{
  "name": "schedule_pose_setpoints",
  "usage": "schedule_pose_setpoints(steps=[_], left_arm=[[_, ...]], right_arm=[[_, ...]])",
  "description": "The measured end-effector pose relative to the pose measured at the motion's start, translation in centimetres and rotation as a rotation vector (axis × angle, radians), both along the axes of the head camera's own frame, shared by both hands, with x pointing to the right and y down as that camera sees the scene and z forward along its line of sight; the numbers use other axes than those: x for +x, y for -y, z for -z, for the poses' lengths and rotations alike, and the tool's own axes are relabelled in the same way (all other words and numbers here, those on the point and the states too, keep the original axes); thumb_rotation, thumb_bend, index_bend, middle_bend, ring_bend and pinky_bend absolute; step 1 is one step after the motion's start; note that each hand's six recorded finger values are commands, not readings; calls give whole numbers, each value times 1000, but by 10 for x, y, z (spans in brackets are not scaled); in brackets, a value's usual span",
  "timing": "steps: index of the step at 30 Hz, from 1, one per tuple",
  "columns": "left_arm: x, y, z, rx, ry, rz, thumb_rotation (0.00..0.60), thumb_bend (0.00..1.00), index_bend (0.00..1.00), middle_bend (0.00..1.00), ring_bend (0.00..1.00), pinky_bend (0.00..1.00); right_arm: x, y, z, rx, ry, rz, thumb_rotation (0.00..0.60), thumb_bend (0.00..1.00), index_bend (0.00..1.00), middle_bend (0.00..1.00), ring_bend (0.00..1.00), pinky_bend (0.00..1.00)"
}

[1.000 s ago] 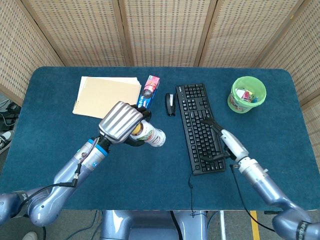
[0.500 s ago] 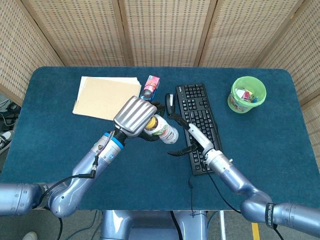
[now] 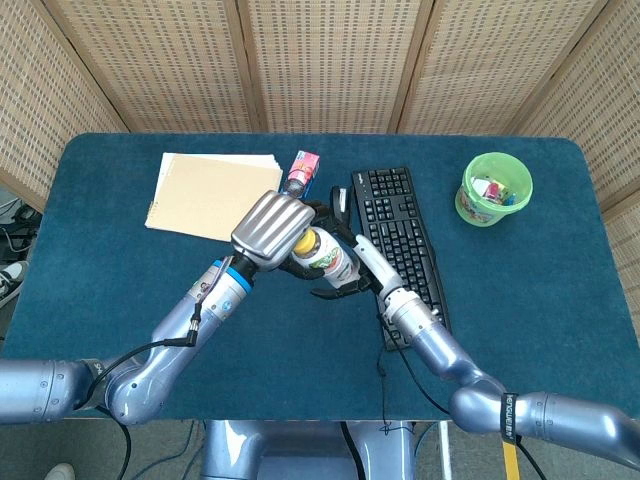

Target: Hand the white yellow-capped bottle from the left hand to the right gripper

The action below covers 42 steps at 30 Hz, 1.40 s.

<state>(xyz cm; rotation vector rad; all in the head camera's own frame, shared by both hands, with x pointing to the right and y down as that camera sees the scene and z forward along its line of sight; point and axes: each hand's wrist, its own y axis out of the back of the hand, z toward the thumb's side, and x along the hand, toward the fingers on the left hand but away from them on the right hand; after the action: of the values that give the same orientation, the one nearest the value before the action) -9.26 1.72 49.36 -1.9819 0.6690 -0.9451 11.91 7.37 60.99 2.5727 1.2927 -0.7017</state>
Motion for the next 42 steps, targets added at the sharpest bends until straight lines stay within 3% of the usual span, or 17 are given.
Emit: schedule_pose_setpoints(steps=[6,8,10,12,15,18,23,25,27,29,37,42], left_arm=[[3,0,1,5,-13,3,600,431,685,551,530,633],[5,-2,-1,-1,-20,2,600,432,685,551,531,633],[6,-3,-1,-1,-23,2,600,432,685,551,531,633],[7,-3,-1,-6,-30,4,600,431,685,551,530,633],[8,-3,-3,-8,-34,5,600,424,672,550,530,633],[8,-4,-3,-12,-37,6,600,382,599,484,505,609],[8,-6,-4,-41,-58,6,600,266,316,198,292,488],[8,-7,-4,-47,-59,1,600,172,114,47,120,271],[7,-8,-2,-46,-58,-7,600,87,19,0,26,91],[6,-9,-1,-48,-60,-12,600,20,0,0,0,5],[-13,-4,28,-46,-135,16,600,0,0,0,0,0],[-63,3,50,18,-79,71,600,0,0,0,0,0]], right_arm=[[-3,2,-6,11,-47,-46,600,3,537,427,264,36],[-3,3,-7,17,-59,-60,600,64,614,495,365,179],[-2,4,-7,20,-66,-80,600,231,662,537,487,443],[-1,5,-7,18,-64,-91,600,388,682,546,561,626],[-1,4,-5,3,-45,-94,600,582,699,551,601,773],[1,5,-3,-11,-29,-90,600,670,700,551,605,819],[4,5,-1,-20,-14,-92,600,727,708,554,613,864],[6,6,-1,-29,-4,-98,600,732,709,555,616,871],[7,6,-1,-34,3,-102,600,736,710,555,616,871],[9,7,0,-38,10,-108,600,739,710,555,616,871],[24,9,1,-56,23,-146,600,750,716,558,620,878],[34,9,3,-53,10,-157,600,752,717,559,620,878]])
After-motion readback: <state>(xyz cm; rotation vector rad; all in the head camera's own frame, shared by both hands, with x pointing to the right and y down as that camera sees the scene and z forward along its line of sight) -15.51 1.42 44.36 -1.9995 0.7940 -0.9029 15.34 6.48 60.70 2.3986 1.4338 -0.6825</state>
